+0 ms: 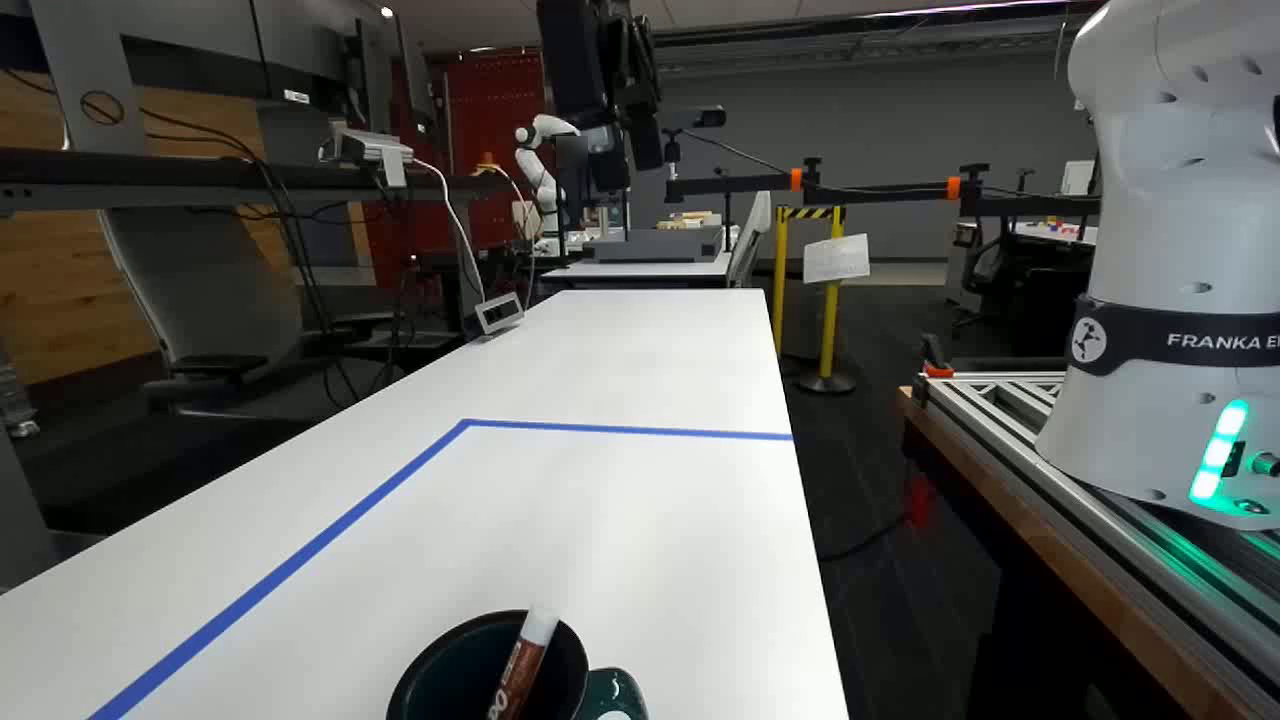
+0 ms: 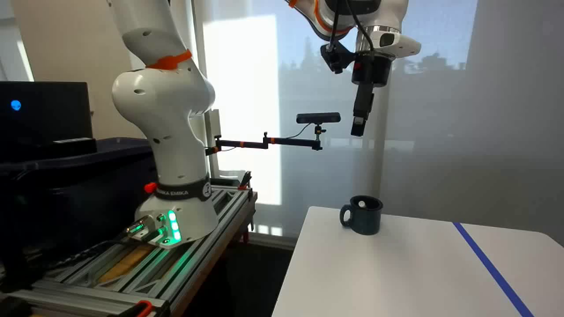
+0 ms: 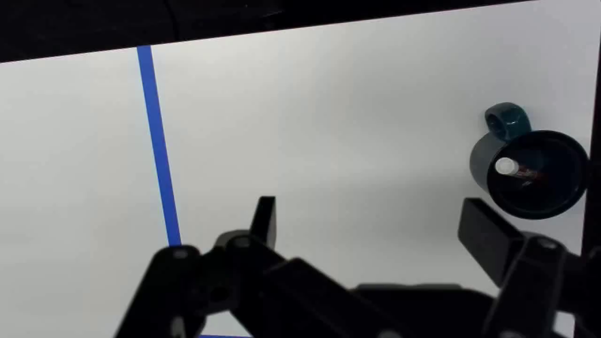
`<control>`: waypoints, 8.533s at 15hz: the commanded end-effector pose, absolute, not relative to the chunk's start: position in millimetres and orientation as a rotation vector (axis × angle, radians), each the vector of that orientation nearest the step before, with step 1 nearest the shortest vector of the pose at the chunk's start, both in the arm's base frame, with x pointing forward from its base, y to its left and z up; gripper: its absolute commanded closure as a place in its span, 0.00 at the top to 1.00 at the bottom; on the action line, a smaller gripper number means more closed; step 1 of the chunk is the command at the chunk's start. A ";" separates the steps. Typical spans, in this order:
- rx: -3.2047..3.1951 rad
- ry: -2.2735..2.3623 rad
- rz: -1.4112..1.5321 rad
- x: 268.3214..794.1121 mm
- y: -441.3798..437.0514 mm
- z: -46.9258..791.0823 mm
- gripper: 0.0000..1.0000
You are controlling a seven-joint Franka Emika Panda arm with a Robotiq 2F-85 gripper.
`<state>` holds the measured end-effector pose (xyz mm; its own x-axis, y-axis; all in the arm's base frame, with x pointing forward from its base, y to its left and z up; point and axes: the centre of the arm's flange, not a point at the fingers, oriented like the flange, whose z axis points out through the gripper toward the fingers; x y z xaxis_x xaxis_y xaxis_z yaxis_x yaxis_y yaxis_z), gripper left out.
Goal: Take the marker out of the cup
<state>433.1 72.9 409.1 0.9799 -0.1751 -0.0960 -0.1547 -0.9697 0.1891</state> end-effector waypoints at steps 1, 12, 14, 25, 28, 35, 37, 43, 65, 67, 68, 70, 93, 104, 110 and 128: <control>2.945 -0.247 -0.165 433.4 73.0 409.7 1.00; 2.946 -0.248 -0.163 433.7 73.0 410.3 1.00; 2.946 -0.248 -0.163 433.7 73.0 410.3 1.00; 2.946 -0.248 -0.163 433.7 73.0 410.3 1.00; 2.946 -0.248 -0.163 433.7 73.0 410.3 1.00; 2.948 -0.044 -0.063 445.5 93.3 391.7 1.00; 2.934 0.115 0.005 451.7 106.2 377.9 1.00; 2.920 0.552 0.042 463.1 138.5 334.3 1.00; 2.749 1.267 -0.277 473.6 177.7 259.0 1.00; 2.729 1.308 -0.289 476.8 186.4 253.1 1.00; 2.716 1.333 -0.302 477.9 191.6 250.9 1.00; 2.692 1.365 -0.317 480.6 202.6 246.3 1.00; 2.513 1.424 -0.570 517.9 259.4 182.3 0.74; 2.523 1.394 -0.621 526.0 268.2 154.6 0.36; 2.516 1.390 -0.620 524.6 272.0 155.3 0.00; 2.451 1.426 -0.655 507.3 258.2 187.6 0.78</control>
<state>505.0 258.6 187.9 0.4349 0.7581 -0.4859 0.8541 -0.5183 -0.0442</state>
